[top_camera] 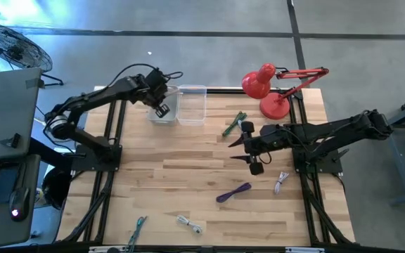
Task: Pick & Place USB Port
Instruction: Put the light pink patterned charger cable into the gray bin
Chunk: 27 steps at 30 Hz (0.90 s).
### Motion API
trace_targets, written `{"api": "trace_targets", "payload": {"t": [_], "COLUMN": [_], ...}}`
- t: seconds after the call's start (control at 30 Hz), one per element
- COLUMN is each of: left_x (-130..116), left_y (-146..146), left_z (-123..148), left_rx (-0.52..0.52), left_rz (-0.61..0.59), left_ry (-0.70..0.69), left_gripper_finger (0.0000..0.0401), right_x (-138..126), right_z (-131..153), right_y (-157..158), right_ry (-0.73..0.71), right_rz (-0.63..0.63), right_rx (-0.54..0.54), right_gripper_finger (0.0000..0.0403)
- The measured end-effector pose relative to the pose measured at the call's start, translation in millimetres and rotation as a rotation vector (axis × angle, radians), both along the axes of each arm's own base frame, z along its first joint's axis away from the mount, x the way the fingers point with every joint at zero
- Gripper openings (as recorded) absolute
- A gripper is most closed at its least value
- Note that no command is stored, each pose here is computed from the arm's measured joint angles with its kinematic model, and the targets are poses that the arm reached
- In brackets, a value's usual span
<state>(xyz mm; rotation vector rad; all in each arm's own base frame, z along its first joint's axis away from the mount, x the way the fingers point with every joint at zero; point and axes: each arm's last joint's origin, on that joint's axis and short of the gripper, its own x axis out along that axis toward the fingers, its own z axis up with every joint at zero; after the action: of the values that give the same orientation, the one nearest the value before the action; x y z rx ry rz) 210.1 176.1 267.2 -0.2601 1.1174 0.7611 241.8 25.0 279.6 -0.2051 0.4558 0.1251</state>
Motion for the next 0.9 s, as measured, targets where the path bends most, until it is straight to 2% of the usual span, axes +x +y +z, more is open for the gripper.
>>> {"api": "trace_targets", "payload": {"t": [0.2, 0.5, 0.8, 0.9], "left_x": [6.4, 8.6, 13.1, 11.9], "left_y": [6.1, 7.3, 7.3, 7.1], "left_z": [-19.6, -21.7, -29.0, -34.9], "left_rx": [-0.091, -0.123, -0.223, -0.259], "left_rz": [0.03, 0.117, 0.194, 0.228], "left_ry": [-0.034, -0.084, -0.134, -0.103], "left_gripper_finger": [0.0, 0.0, 0.0, 0.0], "right_x": [-0.9, -3.4, -6.2, -7.6], "right_z": [-1.4, -4.0, -4.0, -4.0], "right_y": [1.4, 9.6, 25.2, 31.4], "right_ry": [0.021, 0.058, 0.061, 0.062], "right_rz": [0.034, 0.085, 0.151, 0.177], "right_rx": [0.045, 0.078, 0.076, 0.075], "right_gripper_finger": [0.0181, 0.0181, 0.0181, 0.0181]}}
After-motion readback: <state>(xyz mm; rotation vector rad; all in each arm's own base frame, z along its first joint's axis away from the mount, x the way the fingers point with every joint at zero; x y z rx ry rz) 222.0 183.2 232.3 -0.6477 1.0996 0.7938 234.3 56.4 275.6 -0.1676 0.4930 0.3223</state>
